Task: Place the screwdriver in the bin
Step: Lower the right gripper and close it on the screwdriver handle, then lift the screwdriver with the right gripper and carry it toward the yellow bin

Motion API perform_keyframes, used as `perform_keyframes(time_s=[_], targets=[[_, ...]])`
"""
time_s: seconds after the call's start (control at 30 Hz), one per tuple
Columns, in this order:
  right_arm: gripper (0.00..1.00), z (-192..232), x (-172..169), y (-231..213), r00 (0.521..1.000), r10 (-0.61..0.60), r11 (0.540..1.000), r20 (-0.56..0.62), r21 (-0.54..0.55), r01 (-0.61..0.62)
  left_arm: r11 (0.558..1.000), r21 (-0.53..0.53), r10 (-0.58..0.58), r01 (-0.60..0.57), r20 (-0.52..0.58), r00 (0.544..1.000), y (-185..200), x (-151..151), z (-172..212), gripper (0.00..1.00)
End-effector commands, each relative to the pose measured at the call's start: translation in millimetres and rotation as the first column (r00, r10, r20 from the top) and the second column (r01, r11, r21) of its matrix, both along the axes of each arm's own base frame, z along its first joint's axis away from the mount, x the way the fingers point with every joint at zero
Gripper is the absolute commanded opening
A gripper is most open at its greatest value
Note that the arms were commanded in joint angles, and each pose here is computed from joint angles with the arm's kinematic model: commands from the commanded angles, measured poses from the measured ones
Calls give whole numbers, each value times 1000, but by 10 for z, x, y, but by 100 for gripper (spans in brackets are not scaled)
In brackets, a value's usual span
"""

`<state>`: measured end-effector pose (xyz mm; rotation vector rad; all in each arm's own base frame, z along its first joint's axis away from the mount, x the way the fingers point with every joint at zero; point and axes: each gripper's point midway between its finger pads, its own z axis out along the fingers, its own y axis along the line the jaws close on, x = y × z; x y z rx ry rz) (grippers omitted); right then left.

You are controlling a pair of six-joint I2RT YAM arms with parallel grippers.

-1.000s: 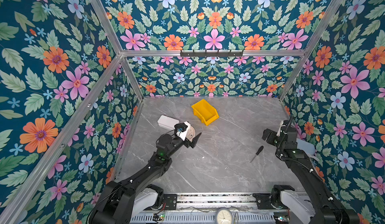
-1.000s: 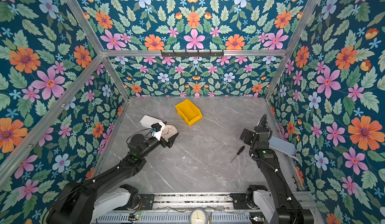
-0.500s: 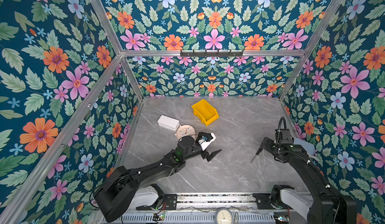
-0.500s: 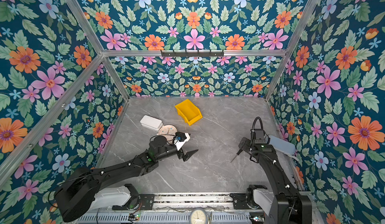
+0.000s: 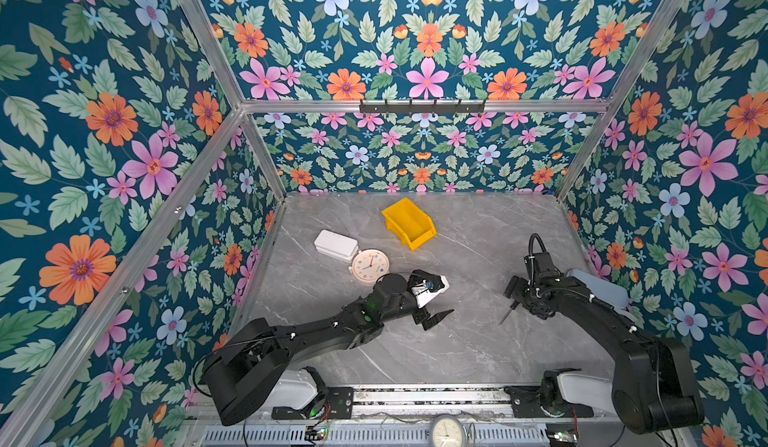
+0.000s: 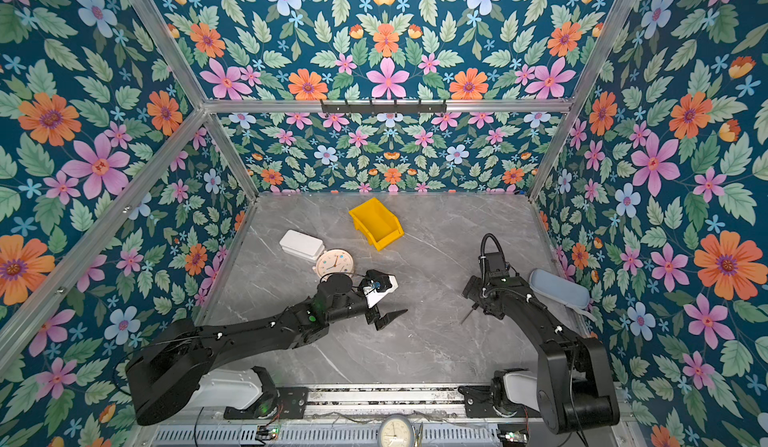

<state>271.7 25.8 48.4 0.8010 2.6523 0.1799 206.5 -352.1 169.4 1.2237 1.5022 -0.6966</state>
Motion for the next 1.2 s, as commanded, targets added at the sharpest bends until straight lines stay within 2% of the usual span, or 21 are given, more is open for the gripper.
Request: perform_keyframes(time_s=[0.0, 0.27, 0.47, 0.77, 0.87, 1.17], targets=[[76, -7, 80, 49, 999, -32, 999, 4, 37, 32, 1000, 8, -4, 4, 17, 1000, 0, 0, 2, 100], [52, -153, 95, 51, 998, -50, 998, -49, 36, 52, 1000, 23, -1, 0, 20, 1000, 13, 3, -26, 100], [29, -277, 70, 53, 993, -68, 997, -94, 37, 71, 1000, 25, 4, -5, 22, 1000, 30, 3, -27, 100], [6, -394, -1, 49, 988, -72, 997, -138, 32, 77, 998, 44, 34, -35, 25, 999, 69, 43, -53, 100], [0, -370, -24, 25, 988, -76, 997, -134, 21, 80, 998, 41, 54, -54, 9, 999, 81, 63, -56, 100], [0, -198, 31, -34, 997, -50, 999, -51, -13, 50, 995, 32, 99, -98, -54, 994, 73, 118, -66, 100]])
